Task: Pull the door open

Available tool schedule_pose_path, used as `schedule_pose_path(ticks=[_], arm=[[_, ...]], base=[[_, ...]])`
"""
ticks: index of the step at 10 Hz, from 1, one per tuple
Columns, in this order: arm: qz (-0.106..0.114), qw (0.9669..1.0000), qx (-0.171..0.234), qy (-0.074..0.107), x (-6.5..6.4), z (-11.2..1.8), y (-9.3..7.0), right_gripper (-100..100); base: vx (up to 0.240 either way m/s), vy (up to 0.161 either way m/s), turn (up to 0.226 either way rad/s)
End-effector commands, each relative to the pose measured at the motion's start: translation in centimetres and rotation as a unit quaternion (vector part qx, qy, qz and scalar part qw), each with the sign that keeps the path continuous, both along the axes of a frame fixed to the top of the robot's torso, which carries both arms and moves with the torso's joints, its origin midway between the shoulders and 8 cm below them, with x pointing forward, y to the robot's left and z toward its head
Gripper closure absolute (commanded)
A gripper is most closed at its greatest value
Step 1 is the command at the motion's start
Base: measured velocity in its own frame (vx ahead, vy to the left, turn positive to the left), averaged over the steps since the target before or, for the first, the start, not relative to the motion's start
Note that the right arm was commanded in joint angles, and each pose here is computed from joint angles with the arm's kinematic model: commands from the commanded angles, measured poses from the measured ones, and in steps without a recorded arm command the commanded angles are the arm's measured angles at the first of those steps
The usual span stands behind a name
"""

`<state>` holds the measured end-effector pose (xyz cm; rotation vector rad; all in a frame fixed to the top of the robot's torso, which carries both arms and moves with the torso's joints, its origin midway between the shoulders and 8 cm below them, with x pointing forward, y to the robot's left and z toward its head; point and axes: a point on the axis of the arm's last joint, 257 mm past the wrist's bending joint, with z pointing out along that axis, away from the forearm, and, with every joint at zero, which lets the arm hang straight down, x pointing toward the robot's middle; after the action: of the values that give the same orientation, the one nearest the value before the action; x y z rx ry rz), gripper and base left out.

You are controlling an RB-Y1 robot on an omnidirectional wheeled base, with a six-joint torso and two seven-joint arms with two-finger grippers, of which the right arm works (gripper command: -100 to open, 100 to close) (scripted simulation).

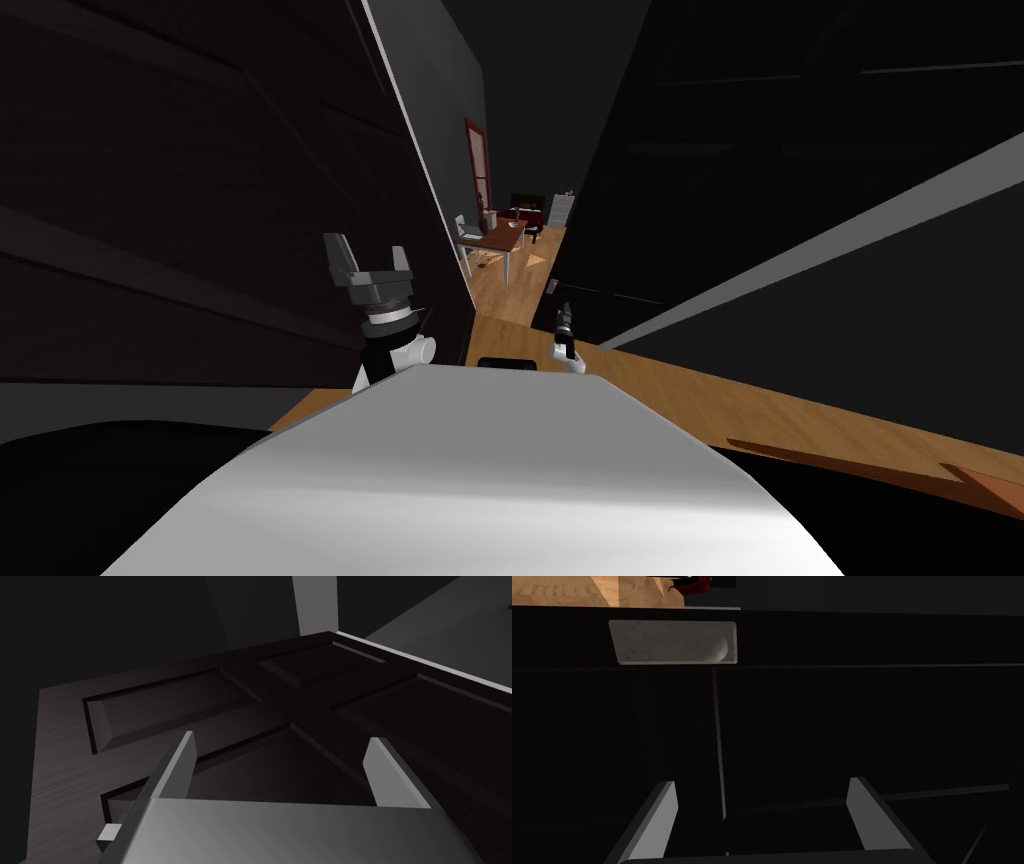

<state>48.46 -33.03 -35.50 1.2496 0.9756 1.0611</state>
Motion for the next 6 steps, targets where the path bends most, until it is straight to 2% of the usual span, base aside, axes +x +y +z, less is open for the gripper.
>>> schedule_pose_path(ticks=[1, 6], arm=[[-0.004, 1.0000, 0.001, 0.006, -0.1, -0.6, -0.1, -100], [-0.012, 0.9997, 0.005, 0.022, -0.2, -2.1, -0.1, -100]], base=[[0.071, -0.018, 0.083], [0.068, -0.021, 0.067]])
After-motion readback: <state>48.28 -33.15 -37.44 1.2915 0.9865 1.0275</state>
